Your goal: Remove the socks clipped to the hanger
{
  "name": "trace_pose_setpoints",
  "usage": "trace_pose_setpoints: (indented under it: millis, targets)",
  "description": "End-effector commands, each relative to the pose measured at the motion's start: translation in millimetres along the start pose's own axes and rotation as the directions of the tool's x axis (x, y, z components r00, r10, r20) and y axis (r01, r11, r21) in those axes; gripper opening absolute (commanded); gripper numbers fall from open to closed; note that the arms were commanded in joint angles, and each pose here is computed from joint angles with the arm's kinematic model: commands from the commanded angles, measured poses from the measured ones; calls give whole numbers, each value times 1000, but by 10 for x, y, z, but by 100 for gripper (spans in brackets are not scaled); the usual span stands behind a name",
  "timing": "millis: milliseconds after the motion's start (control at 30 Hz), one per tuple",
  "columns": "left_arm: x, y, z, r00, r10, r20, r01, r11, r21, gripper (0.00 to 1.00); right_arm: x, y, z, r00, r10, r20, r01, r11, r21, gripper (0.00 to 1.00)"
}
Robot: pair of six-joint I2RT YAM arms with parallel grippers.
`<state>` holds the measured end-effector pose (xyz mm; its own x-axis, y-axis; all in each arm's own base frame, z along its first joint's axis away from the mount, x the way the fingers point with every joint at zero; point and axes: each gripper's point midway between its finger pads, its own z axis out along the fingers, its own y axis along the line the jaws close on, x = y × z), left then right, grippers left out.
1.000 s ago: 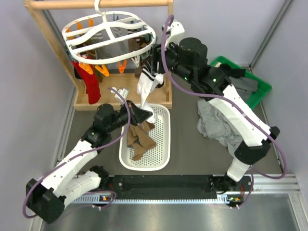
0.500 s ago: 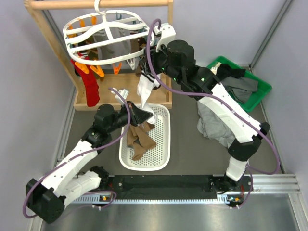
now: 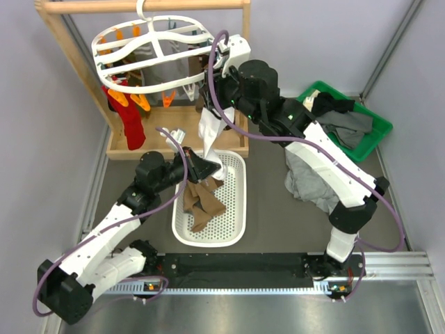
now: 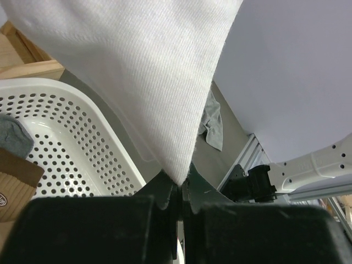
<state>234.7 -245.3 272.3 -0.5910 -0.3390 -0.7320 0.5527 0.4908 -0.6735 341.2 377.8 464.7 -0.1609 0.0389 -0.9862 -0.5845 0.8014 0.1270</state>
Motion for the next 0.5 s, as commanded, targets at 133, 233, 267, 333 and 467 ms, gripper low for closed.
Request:
trace_pose_setpoints:
  millis: [133, 233, 267, 333, 467]
  targets:
    - [-75, -132, -32, 1000, 7, 28, -8, 998, 54, 0, -312, 176, 44, 993, 9, 114, -8, 1000, -2, 54]
    - [-69, -129, -29, 1000, 5, 25, -6, 998, 55, 0, -303, 152, 86, 993, 5, 116, -8, 1000, 24, 53]
    - [-59, -131, -35, 1000, 4, 23, -6, 998, 55, 0, -324, 139, 94, 992, 8, 126, -12, 999, 33, 51]
    - [-55, -123, -42, 1000, 3, 25, -4, 999, 53, 0, -338, 82, 93, 991, 3, 134, -12, 998, 68, 45]
    - [-26, -97, -65, 1000, -2, 28, 1, 999, 45, 0, -425, 7, 64, 986, -1, 165, -16, 994, 107, 21]
